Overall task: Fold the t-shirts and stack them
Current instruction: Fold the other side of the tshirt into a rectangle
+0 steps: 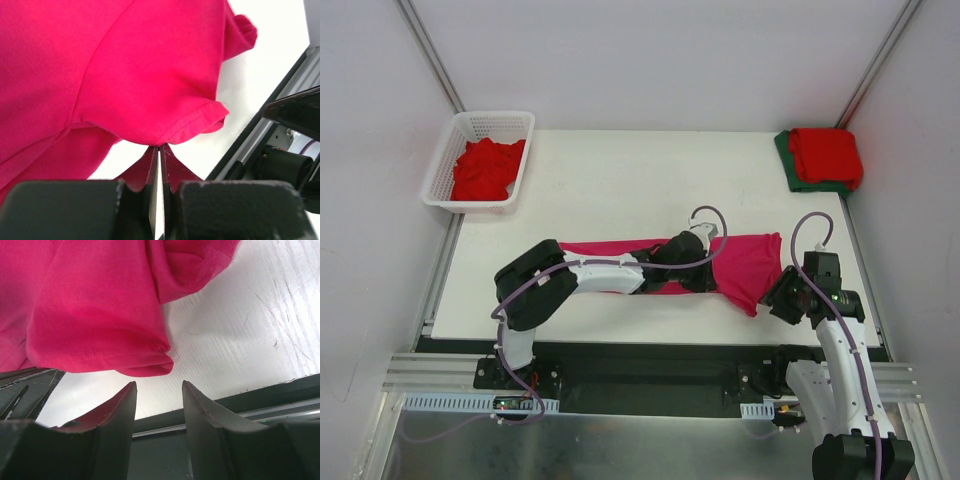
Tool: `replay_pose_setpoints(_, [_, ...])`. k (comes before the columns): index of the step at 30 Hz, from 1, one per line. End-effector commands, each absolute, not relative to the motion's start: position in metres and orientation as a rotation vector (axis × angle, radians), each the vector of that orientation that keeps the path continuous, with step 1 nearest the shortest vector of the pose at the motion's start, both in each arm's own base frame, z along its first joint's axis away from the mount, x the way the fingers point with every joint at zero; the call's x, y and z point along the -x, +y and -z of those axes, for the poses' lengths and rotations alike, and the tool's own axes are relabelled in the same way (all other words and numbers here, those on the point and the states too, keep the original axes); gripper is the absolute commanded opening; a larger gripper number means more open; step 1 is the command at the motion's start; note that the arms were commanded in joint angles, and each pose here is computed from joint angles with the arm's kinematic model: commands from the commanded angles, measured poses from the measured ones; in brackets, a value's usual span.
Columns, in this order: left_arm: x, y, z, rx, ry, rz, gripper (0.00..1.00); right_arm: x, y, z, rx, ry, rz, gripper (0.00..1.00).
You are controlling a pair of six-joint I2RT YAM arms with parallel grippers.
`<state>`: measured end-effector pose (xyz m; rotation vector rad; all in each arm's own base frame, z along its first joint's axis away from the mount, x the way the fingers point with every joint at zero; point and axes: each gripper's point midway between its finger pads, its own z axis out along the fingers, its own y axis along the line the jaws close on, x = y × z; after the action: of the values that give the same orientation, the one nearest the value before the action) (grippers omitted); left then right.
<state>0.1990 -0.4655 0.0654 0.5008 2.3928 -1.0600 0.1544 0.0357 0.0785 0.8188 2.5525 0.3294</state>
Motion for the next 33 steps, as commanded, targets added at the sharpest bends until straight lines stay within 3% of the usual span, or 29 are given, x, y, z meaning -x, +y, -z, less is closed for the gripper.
replay_pose_setpoints(1, [-0.202, -0.480, -0.104, -0.528, 2.303, 1.114, 0.00, -0.160, 0.034, -0.088, -0.801, 2.528, -0.336, 0.45])
replay_pose_setpoints(18, [-0.209, -0.501, -0.094, -0.553, 2.318, 1.127, 0.00, -0.150, 0.035, -0.092, -0.799, 2.557, -0.329, 0.47])
replay_pose_setpoints(33, [-0.229, -0.473, -0.089, -0.476, 2.338, 1.054, 0.00, -0.154, 0.037, -0.083, -0.816, 2.586, -0.338, 0.47])
